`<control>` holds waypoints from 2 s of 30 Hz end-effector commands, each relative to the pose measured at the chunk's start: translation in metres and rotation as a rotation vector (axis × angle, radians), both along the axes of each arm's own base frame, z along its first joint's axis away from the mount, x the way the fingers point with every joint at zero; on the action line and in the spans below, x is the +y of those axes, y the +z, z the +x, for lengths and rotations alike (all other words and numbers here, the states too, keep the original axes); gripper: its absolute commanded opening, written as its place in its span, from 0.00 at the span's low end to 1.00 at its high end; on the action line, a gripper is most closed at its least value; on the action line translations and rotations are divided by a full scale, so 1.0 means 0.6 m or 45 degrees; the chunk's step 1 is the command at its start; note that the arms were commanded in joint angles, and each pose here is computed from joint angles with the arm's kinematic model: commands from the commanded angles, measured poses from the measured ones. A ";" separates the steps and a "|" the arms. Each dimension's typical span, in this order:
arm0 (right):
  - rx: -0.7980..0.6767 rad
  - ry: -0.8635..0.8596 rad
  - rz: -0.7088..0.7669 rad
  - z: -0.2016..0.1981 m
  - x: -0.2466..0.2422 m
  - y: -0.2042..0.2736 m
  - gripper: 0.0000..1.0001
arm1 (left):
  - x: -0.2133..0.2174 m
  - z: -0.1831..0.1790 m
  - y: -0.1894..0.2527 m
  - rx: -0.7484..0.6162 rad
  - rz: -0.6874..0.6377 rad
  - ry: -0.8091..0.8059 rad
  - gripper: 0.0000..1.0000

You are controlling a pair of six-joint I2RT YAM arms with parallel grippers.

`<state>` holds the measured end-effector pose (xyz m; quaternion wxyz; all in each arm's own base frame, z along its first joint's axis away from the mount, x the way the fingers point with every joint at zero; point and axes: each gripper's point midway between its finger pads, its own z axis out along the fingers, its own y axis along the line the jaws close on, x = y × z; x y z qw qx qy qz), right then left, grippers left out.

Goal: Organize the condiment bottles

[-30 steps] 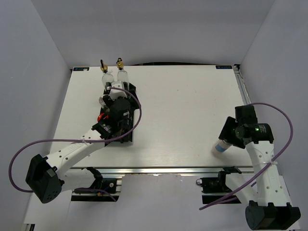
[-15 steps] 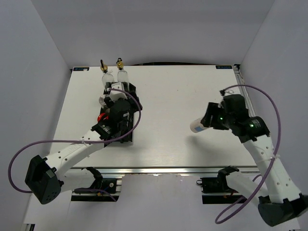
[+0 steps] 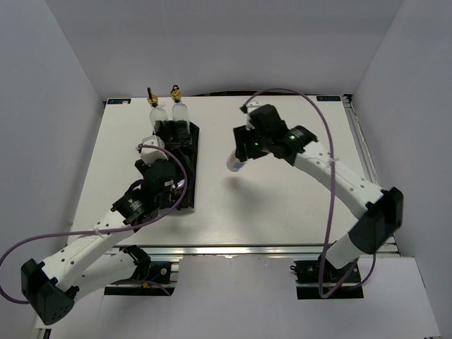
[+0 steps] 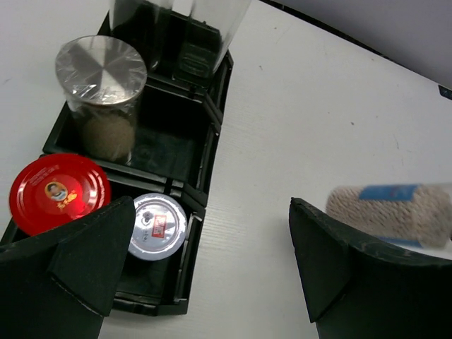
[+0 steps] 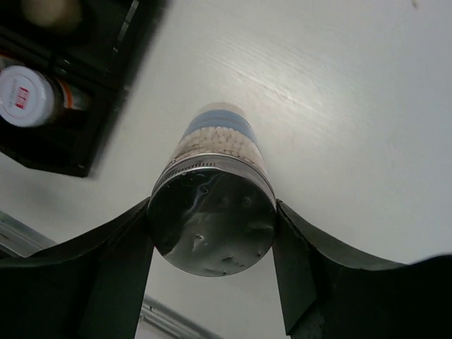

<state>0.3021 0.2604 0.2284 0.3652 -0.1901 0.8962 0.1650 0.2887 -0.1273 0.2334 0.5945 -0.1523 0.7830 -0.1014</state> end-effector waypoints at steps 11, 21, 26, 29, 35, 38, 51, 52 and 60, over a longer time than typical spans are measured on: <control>-0.360 0.428 0.195 0.088 0.275 0.110 0.00 | 0.040 -0.042 -0.033 0.088 0.026 0.033 0.98; -0.333 0.500 0.186 0.119 0.356 0.056 0.00 | 0.052 -0.050 -0.036 0.096 0.043 0.057 0.98; -0.317 0.499 0.165 0.137 0.383 0.013 0.00 | 0.051 -0.049 -0.031 0.083 0.040 0.049 0.98; -0.327 0.501 0.171 0.141 0.400 0.002 0.00 | 0.053 -0.048 -0.031 0.073 0.041 0.061 0.98; -0.312 0.445 0.073 0.154 0.402 -0.047 0.46 | 0.055 -0.047 -0.030 0.069 0.047 0.071 0.98; -0.316 0.434 0.085 0.152 0.402 -0.040 0.89 | 0.058 -0.047 -0.029 0.065 0.047 0.077 0.98; -0.423 0.469 0.191 0.127 0.366 0.076 0.89 | 0.060 -0.047 -0.014 0.029 0.016 0.087 0.98; -0.440 0.433 0.218 0.129 0.343 0.106 0.89 | 0.059 -0.046 -0.013 0.029 0.014 0.088 0.98; -0.376 -0.038 0.273 0.156 0.061 0.049 0.89 | 0.063 -0.037 -0.005 0.006 0.025 0.126 0.98</control>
